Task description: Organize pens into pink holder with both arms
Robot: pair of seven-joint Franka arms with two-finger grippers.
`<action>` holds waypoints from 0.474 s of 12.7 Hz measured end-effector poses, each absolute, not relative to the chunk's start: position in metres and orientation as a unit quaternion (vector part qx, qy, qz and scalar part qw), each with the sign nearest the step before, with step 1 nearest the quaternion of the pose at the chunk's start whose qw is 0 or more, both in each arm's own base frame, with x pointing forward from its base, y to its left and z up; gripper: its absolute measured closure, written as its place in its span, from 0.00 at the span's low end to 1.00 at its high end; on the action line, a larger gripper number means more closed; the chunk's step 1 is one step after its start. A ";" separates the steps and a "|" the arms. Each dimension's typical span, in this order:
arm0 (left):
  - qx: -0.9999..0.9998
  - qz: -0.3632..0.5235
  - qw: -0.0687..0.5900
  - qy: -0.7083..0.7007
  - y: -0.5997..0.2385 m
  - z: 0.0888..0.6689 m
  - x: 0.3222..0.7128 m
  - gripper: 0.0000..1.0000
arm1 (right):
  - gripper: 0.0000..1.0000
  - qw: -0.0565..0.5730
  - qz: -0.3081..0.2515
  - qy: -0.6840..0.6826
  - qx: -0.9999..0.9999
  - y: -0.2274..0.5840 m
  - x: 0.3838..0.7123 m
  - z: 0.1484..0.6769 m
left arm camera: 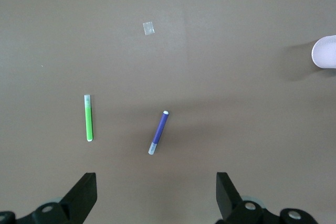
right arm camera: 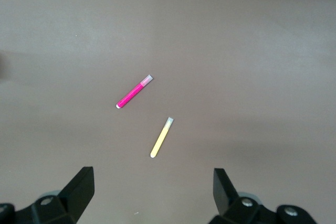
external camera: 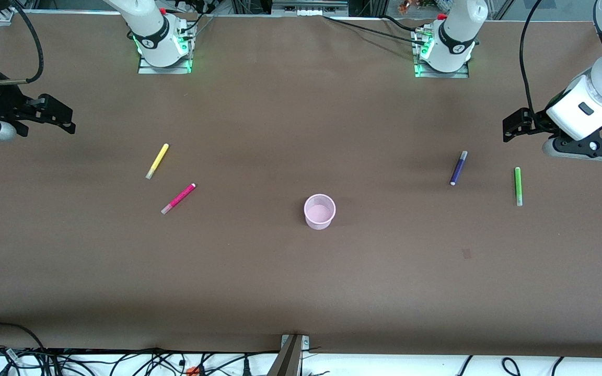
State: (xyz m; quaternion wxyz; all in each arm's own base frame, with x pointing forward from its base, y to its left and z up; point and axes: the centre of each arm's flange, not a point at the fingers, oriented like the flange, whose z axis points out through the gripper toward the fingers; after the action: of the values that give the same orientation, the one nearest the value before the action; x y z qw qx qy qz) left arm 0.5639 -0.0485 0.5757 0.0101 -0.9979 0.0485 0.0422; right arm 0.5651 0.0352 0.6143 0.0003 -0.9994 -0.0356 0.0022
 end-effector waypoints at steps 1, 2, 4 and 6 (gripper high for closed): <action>-0.998 0.043 0.010 0.048 -0.048 0.576 0.564 0.00 | 0.00 0.000 0.002 -0.036 -0.999 0.035 0.565 0.614; -0.998 0.044 0.010 0.048 -0.048 0.575 0.563 0.00 | 0.00 0.000 0.002 -0.036 -0.999 0.035 0.565 0.614; -0.998 0.047 0.010 0.047 -0.047 0.575 0.563 0.00 | 0.00 0.000 0.002 -0.036 -0.999 0.035 0.565 0.614; -0.998 0.051 0.010 0.048 -0.048 0.574 0.562 0.00 | 0.00 0.000 0.002 -0.036 -0.999 0.035 0.565 0.614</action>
State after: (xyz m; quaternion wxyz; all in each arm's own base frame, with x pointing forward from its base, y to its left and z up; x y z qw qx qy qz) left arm 0.5621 -0.0477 0.5742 0.0100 -0.9975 0.0477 0.0509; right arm 0.5651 0.0352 0.6143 0.0003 -0.9994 -0.0356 0.0022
